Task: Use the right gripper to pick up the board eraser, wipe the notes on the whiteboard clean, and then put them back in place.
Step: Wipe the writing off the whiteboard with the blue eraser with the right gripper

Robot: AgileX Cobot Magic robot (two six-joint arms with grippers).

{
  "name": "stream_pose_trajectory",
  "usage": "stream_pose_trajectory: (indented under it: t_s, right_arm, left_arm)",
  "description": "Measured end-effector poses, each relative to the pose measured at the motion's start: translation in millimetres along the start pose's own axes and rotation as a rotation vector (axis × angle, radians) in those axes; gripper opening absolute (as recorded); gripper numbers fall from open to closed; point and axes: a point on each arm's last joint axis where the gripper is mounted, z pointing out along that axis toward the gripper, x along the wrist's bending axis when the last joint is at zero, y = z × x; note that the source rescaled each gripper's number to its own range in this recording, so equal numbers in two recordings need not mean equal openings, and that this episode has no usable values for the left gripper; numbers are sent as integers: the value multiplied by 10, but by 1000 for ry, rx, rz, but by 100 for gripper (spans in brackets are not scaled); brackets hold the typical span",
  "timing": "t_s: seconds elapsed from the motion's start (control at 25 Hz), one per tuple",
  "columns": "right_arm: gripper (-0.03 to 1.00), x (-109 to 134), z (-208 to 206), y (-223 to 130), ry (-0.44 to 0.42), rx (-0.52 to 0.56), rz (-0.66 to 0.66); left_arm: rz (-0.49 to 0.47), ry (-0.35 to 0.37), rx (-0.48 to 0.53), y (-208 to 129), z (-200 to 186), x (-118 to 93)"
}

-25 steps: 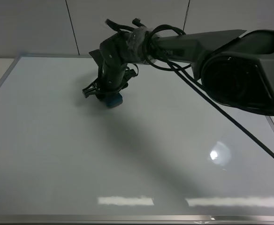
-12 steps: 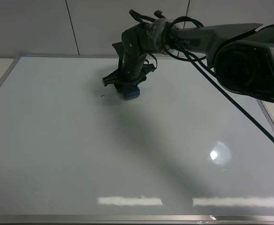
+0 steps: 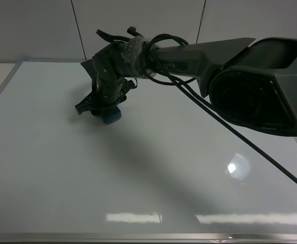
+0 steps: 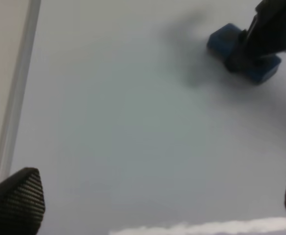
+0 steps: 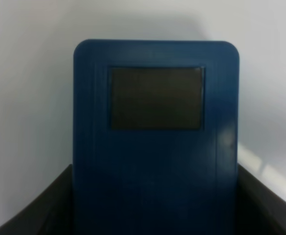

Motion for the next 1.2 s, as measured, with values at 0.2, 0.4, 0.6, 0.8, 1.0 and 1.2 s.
stream_pose_trajectory:
  t_s: [0.2, 0.4, 0.6, 0.8, 1.0, 1.2]
  right_arm:
    - [0, 159, 10, -8, 20, -23, 3]
    - [0, 129, 16, 3, 6, -35, 4]
    - [0, -52, 41, 28, -31, -48, 38]
    - [0, -318, 56, 50, -59, -49, 89]
    - [0, -531, 63, 54, -88, -45, 133]
    - [0, -561, 62, 56, -91, -44, 144]
  left_arm:
    - [0, 0, 0, 0, 0, 0]
    - [0, 0, 0, 0, 0, 0]
    - [0, 0, 0, 0, 0, 0]
    - [0, 0, 0, 0, 0, 0]
    - [0, 0, 0, 0, 0, 0]
    - [0, 0, 0, 0, 0, 0]
